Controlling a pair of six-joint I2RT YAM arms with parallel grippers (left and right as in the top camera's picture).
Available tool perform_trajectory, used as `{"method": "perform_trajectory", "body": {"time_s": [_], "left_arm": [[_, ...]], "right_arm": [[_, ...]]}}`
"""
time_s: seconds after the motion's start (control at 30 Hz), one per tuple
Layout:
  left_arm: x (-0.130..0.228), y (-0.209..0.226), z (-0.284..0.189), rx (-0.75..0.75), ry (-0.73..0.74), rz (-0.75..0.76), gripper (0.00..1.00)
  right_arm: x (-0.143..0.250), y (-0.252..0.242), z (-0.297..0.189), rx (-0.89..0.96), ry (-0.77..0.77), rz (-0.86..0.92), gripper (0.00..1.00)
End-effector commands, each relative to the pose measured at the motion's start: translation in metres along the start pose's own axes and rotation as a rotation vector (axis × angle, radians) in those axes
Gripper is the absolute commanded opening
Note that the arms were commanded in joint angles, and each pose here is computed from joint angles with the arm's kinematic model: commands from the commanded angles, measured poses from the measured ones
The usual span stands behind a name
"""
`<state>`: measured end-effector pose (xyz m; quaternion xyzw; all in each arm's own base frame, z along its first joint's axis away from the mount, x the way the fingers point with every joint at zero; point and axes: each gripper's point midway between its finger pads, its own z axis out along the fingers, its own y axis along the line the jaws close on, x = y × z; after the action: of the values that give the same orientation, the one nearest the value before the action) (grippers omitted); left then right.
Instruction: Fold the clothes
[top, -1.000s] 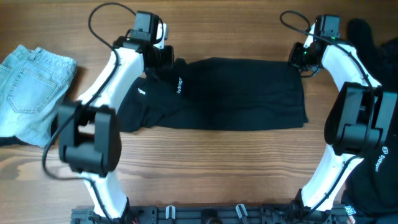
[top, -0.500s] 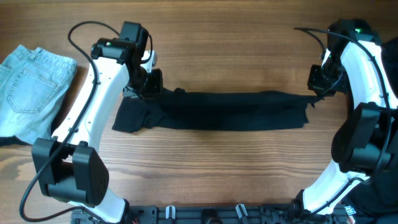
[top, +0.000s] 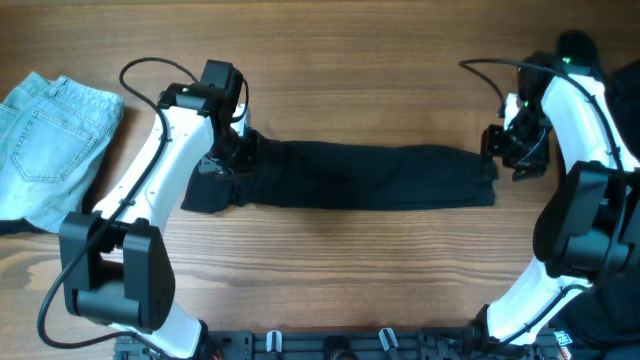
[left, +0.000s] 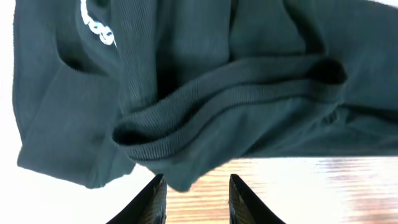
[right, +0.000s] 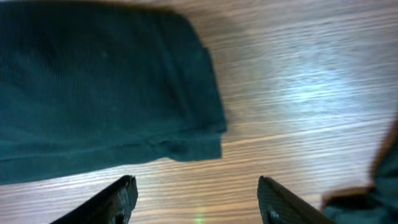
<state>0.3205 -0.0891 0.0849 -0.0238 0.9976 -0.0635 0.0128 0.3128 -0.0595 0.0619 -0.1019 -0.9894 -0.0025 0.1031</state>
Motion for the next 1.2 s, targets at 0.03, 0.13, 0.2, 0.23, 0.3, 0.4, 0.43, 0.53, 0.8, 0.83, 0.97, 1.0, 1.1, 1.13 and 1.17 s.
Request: {"method": "perform_trajectory", "body": {"time_s": [0.03, 0.13, 0.2, 0.23, 0.3, 0.4, 0.43, 0.53, 0.8, 0.83, 0.97, 1.0, 1.1, 1.13, 1.17], "left_arm": [[-0.006, 0.001, -0.003, -0.009, -0.039, 0.002, 0.33], [-0.007, 0.001, -0.003, -0.008, -0.043, 0.003, 0.34], [-0.007, 0.001, -0.003, -0.008, -0.042, 0.003, 0.34], [-0.007, 0.001, -0.003, -0.008, -0.042, 0.003, 0.33], [-0.007, 0.002, -0.003, -0.013, -0.043, 0.003, 0.26], [-0.006, 0.011, -0.004, -0.064, -0.043, -0.001, 0.19], [-0.004, 0.019, -0.004, -0.093, -0.037, -0.01, 0.18], [-0.005, 0.035, -0.006, -0.11, -0.03, -0.058, 0.2], [-0.014, 0.049, -0.008, -0.055, -0.055, -0.261, 0.53], [-0.014, 0.048, -0.008, -0.052, -0.056, -0.261, 0.53], [-0.015, 0.048, -0.008, -0.052, -0.057, -0.261, 0.53], [-0.014, 0.048, -0.008, -0.052, -0.055, -0.261, 0.53], [-0.014, 0.048, -0.008, -0.052, -0.055, -0.261, 0.53], [-0.014, 0.049, -0.008, -0.052, -0.055, -0.261, 0.53], [-0.014, 0.049, -0.008, -0.052, -0.055, -0.261, 0.54]], "right_arm": [[0.004, 0.008, 0.036, -0.06, -0.006, -0.018, 0.71], [-0.004, 0.017, 0.058, -0.108, -0.055, -0.021, 0.78], [-0.001, 0.03, 0.069, -0.186, -0.057, -0.033, 0.79], [0.002, 0.04, 0.073, -0.243, -0.06, -0.063, 0.79], [0.003, 0.045, 0.077, -0.274, -0.066, -0.081, 0.5], [-0.001, 0.034, 0.071, -0.211, -0.078, -0.045, 0.13], [-0.008, 0.023, 0.063, -0.154, -0.101, -0.002, 0.09], [-0.031, 0.008, 0.017, -0.097, -0.224, 0.045, 0.05], [-0.006, 0.111, -0.037, -0.114, -0.32, -0.316, 0.08], [-0.005, 0.127, -0.038, -0.117, -0.335, -0.344, 0.08], [0.01, 0.192, -0.032, -0.136, -0.361, -0.45, 0.09], [0.014, 0.202, -0.028, -0.138, -0.355, -0.468, 0.1], [0.033, 0.246, -0.013, -0.19, -0.325, -0.56, 0.34], [0.039, 0.261, -0.011, -0.242, -0.315, -0.606, 0.44], [0.046, 0.278, -0.013, -0.312, -0.314, -0.669, 0.56]]}}
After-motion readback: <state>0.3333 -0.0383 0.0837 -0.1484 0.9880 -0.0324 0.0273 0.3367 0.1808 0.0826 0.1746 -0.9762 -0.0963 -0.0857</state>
